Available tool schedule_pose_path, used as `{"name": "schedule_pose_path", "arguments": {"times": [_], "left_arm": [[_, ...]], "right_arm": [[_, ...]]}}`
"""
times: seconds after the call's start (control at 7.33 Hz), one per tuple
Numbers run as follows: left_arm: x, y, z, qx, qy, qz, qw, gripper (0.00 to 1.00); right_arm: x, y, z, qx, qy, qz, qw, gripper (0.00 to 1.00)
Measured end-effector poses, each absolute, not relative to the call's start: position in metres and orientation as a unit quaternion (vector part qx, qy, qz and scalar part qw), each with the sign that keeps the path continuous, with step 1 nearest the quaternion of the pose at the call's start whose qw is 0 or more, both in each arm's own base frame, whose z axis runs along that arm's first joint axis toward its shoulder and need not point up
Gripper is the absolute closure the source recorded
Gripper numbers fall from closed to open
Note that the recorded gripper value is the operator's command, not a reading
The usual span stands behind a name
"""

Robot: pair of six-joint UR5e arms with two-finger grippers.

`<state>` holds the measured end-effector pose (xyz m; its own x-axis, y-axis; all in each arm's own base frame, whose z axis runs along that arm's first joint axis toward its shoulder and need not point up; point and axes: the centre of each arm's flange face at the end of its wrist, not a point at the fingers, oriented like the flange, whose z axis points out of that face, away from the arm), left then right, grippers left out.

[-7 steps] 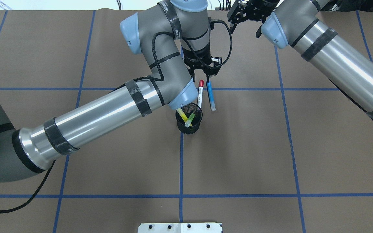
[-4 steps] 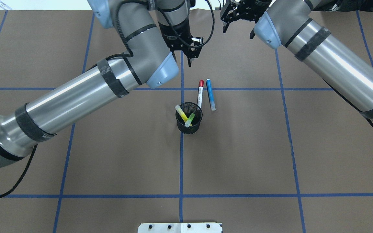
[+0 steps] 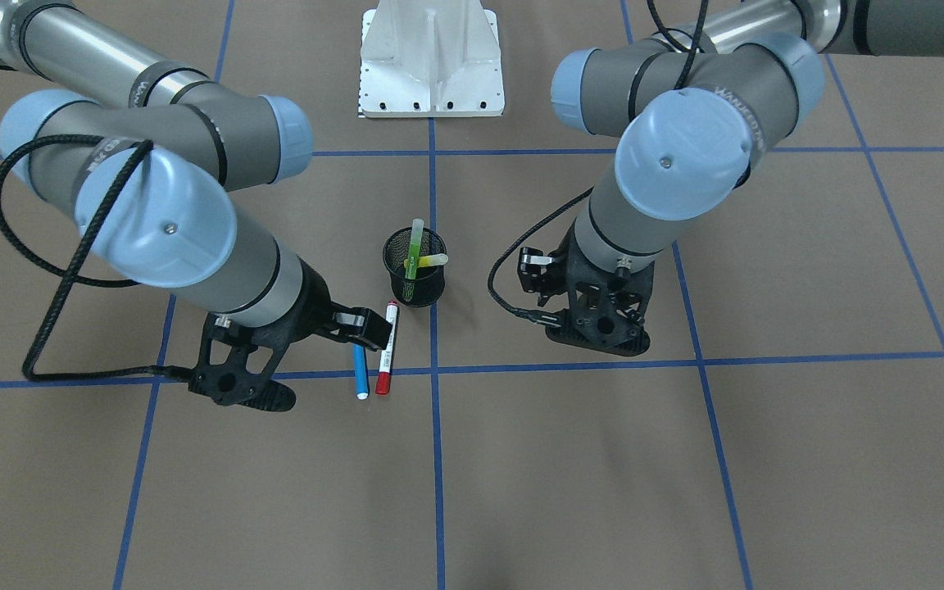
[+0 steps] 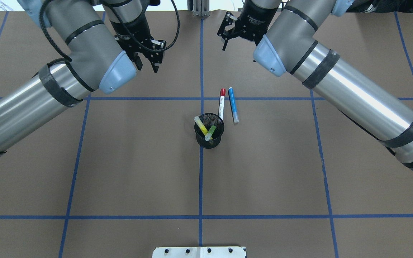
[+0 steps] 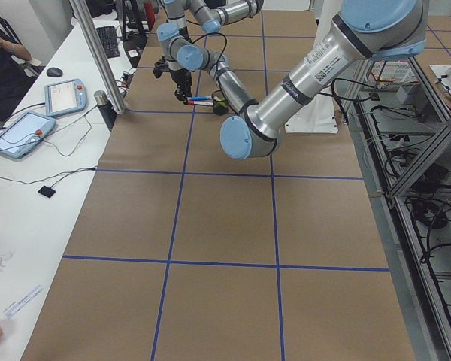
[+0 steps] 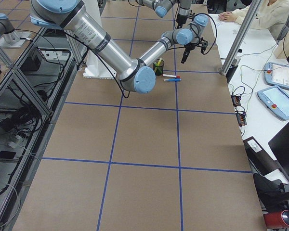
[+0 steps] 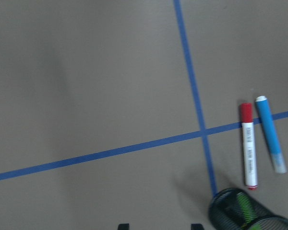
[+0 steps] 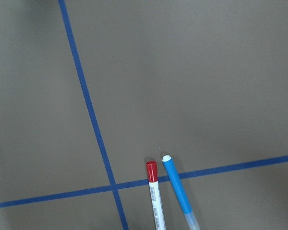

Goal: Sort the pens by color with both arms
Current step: 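Raise the left arm away while the right arm moves toward the cup, then lower the right gripper into the cup over the green highlighter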

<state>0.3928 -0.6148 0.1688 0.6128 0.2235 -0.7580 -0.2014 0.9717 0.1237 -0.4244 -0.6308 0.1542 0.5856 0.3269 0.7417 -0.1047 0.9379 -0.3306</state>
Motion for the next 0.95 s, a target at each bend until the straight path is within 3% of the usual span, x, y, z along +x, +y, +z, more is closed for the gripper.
{"name": "schedule_pose_path", "arguments": {"times": [0.55,0.95], "left_arm": [[0.34,-0.604,0.218,0.035,0.415,0.143,0.898,0.47],[0.328,-0.595,0.23,0.036,0.414,0.141,0.899,0.47]], "right_arm": [[-0.493,-0.543,0.139,-0.163,-0.39,0.134,0.897,0.05],[-0.533,-0.503,0.147,-0.172,-0.377,0.105,0.904,0.15]]}}
